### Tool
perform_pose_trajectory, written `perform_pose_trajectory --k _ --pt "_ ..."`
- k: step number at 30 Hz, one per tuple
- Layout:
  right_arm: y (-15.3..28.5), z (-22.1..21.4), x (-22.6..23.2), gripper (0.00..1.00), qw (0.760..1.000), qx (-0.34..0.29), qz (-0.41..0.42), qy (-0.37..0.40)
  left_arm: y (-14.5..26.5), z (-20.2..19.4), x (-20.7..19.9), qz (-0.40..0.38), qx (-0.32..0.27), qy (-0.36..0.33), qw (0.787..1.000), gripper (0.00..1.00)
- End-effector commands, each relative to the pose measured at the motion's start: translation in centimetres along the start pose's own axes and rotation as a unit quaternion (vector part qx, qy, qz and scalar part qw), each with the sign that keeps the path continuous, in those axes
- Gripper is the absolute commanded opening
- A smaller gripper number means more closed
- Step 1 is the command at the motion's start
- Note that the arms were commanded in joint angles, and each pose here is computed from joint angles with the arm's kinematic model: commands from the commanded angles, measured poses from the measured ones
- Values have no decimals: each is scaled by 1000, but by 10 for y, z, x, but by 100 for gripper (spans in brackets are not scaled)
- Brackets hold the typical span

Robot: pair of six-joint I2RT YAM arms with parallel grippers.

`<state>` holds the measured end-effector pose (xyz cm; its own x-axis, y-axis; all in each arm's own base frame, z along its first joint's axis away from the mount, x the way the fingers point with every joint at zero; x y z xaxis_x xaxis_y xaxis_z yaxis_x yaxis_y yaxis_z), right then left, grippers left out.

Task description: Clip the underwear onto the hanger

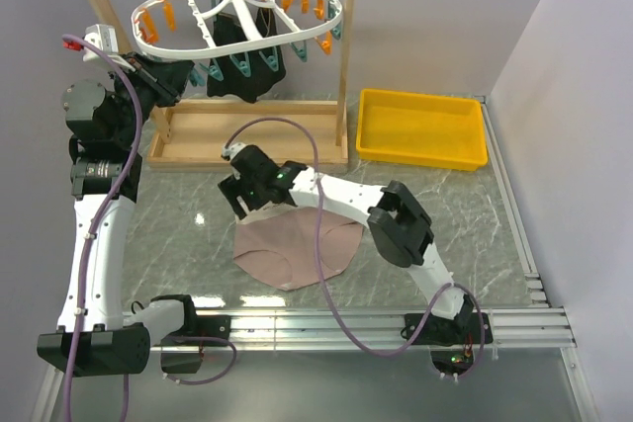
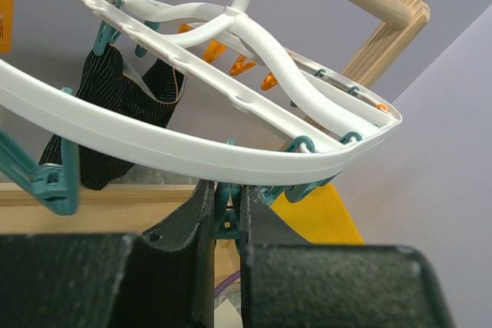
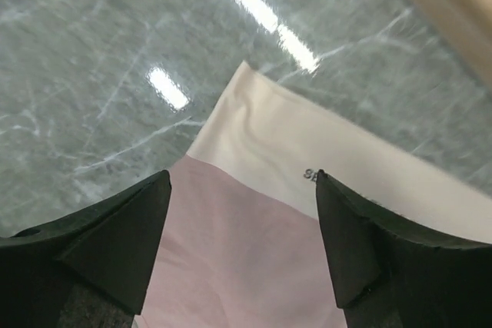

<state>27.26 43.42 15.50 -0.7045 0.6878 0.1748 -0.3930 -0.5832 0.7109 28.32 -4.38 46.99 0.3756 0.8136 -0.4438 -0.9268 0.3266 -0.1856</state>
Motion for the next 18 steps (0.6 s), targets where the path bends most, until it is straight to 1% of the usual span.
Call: perform_pose_trajectory --k 1,6,10,15,18 --pt "0 2 19 84 999 1 -39 -27 6 18 -14 -17 -31 -24 999 0" --pt "-20 -10 24 87 997 7 -75 -28 9 17 -14 -19 -29 -24 999 0" --pt "-31 -12 25 89 995 -1 -95 -33 10 16 -14 -19 -28 -26 999 1" --pt "-45 -13 27 89 993 -15 -117 -26 12 13 -15 -21 -22 -29 999 0" --pt "-52 -21 22 90 991 -8 -131 -14 14 14 -16 -23 -24 -33 999 1"
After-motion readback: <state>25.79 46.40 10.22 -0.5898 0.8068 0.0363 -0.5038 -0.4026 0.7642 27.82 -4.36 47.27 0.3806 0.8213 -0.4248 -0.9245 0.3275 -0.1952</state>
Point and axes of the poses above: each gripper's point midway between its finger pads, its own y axis back along the fingers, its own x axis along the line the jaws close on, z = x × y, the point moved 8 cm from there along y, back along the fingers, and after that the axes turned 2 degrees about -y, right-handed, at the moved point
